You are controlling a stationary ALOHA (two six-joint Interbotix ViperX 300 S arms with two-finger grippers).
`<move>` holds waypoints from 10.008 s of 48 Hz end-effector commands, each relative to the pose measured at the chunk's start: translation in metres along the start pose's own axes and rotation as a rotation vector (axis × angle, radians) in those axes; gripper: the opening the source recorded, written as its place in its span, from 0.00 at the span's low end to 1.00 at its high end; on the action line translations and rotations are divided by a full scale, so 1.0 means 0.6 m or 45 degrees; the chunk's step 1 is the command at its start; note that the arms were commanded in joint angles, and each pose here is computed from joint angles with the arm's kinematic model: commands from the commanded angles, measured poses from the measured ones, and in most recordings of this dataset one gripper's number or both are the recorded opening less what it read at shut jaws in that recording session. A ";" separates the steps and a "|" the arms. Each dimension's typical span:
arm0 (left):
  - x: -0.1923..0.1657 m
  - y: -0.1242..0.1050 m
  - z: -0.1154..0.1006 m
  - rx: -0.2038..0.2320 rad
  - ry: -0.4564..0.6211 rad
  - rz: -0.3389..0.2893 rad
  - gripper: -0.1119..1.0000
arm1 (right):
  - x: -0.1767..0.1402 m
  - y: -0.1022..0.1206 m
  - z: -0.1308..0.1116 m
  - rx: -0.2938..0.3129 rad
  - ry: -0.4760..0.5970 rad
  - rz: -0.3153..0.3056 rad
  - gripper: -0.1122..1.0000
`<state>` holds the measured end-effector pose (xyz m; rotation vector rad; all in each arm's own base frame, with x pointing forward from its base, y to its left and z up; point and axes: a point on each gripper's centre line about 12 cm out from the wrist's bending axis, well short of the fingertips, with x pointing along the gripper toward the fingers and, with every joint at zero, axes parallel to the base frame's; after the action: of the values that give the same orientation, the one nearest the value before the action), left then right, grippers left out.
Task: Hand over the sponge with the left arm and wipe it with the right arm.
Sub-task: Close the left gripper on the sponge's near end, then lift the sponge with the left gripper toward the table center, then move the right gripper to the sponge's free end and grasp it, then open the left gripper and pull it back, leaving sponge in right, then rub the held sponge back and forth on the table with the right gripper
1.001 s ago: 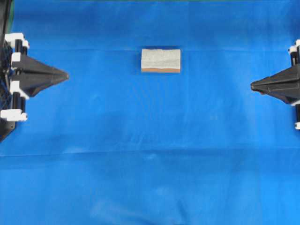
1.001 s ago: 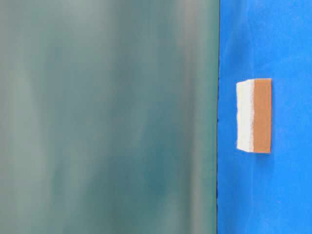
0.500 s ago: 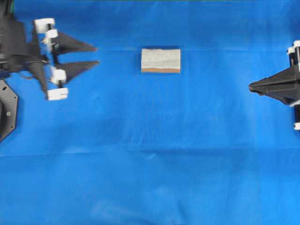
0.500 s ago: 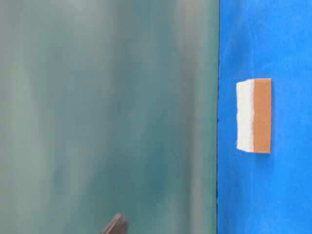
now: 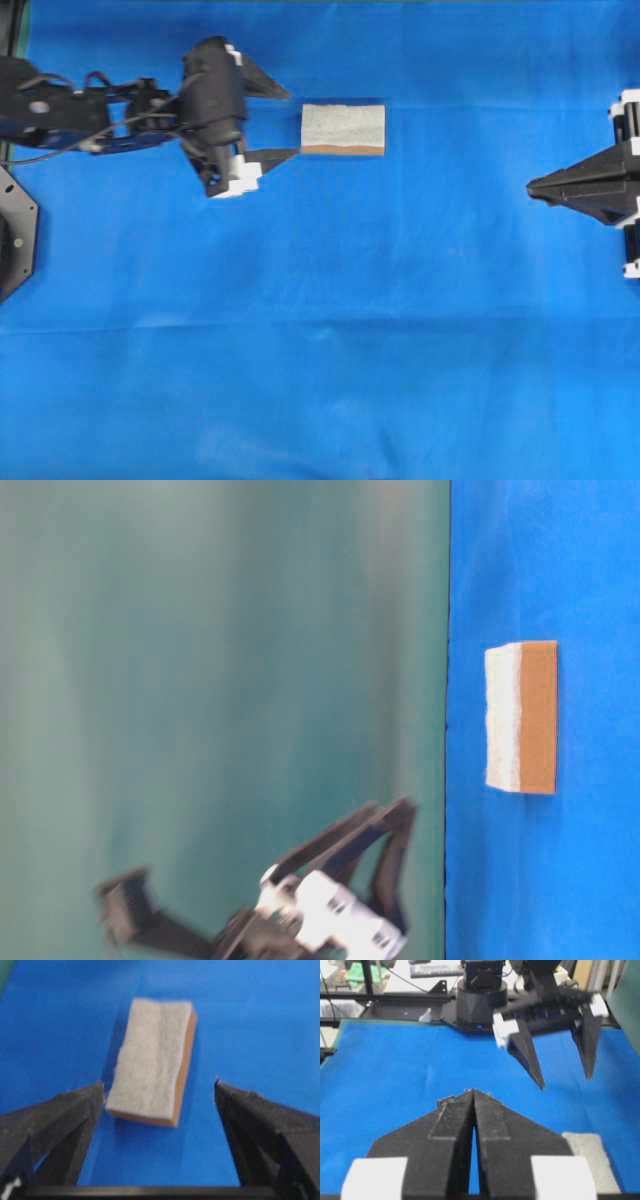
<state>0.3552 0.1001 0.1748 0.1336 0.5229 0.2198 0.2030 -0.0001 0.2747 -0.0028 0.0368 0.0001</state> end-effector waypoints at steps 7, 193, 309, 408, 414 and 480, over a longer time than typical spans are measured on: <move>0.059 0.018 -0.013 -0.019 0.053 0.024 0.95 | 0.006 -0.001 0.015 0.002 -0.021 -0.002 0.10; -0.037 -0.099 0.106 -0.213 0.010 -0.217 0.45 | 0.296 -0.047 -0.088 0.197 0.528 -0.131 0.76; -0.183 -0.075 0.094 -0.172 -0.427 -0.180 0.89 | 0.319 0.030 -0.254 0.118 0.957 0.000 0.24; -0.181 -0.075 0.093 -0.170 -0.422 -0.180 0.89 | 0.311 0.100 -0.221 0.088 0.972 0.112 0.23; -0.180 -0.075 0.094 -0.170 -0.422 -0.180 0.89 | 0.314 0.052 -0.222 0.106 0.979 0.030 0.23; -0.178 -0.077 0.091 -0.168 -0.408 -0.183 0.89 | 0.315 0.066 -0.231 0.128 0.949 0.052 0.23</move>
<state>0.2987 0.0261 0.2587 0.0018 0.2152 0.0901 0.3804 0.0214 0.1167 0.0921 0.8177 0.0021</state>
